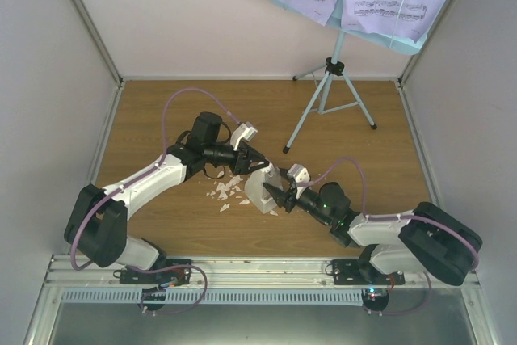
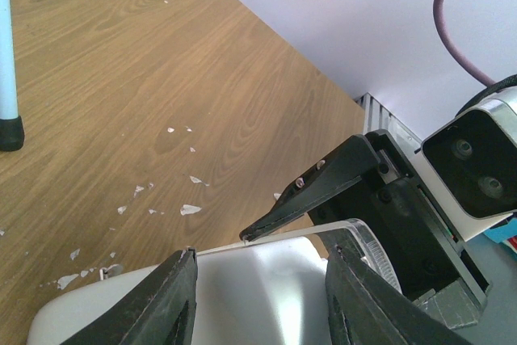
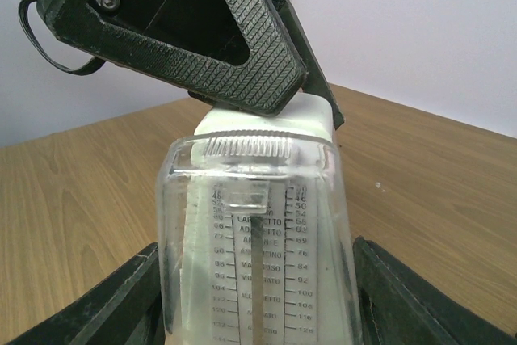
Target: Pack up the instrument practice props
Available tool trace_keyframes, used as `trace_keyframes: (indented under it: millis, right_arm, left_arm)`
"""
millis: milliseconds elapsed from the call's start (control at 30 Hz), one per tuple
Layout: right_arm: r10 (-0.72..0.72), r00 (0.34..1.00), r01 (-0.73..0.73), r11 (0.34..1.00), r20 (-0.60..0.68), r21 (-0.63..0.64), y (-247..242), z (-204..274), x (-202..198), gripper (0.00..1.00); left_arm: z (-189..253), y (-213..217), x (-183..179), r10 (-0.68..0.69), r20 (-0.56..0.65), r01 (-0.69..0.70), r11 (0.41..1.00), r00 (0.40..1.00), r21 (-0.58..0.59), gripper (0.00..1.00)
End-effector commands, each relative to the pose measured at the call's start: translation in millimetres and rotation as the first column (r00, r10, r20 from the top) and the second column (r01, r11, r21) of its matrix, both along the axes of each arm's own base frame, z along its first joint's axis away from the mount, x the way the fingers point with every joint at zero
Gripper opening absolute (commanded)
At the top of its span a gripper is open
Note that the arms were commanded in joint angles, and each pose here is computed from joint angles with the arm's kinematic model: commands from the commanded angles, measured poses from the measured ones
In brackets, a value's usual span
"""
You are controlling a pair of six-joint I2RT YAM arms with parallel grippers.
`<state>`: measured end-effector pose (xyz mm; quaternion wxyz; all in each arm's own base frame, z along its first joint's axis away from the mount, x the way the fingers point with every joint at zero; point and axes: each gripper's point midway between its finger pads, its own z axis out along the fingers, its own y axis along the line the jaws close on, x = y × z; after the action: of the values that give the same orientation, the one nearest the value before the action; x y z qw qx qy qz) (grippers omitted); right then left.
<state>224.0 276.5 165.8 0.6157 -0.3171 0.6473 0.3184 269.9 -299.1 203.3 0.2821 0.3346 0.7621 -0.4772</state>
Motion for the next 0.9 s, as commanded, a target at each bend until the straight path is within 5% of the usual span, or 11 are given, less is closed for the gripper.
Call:
trace_keyframes:
  millis: [0,867]
  right_arm:
    - [0.006,0.999,-0.008,0.999,-0.038,-0.054,2,-18,-2,0.51]
    - [-0.016,0.999,0.018,0.998,-0.042,0.059,4,28,-7,0.49]
  left_arm:
    - [-7,2,5,0.009,0.002,-0.009,1.000,1.000,0.020,0.45]
    - [-9,1,5,0.003,-0.010,-0.002,1.000,1.000,0.018,0.43]
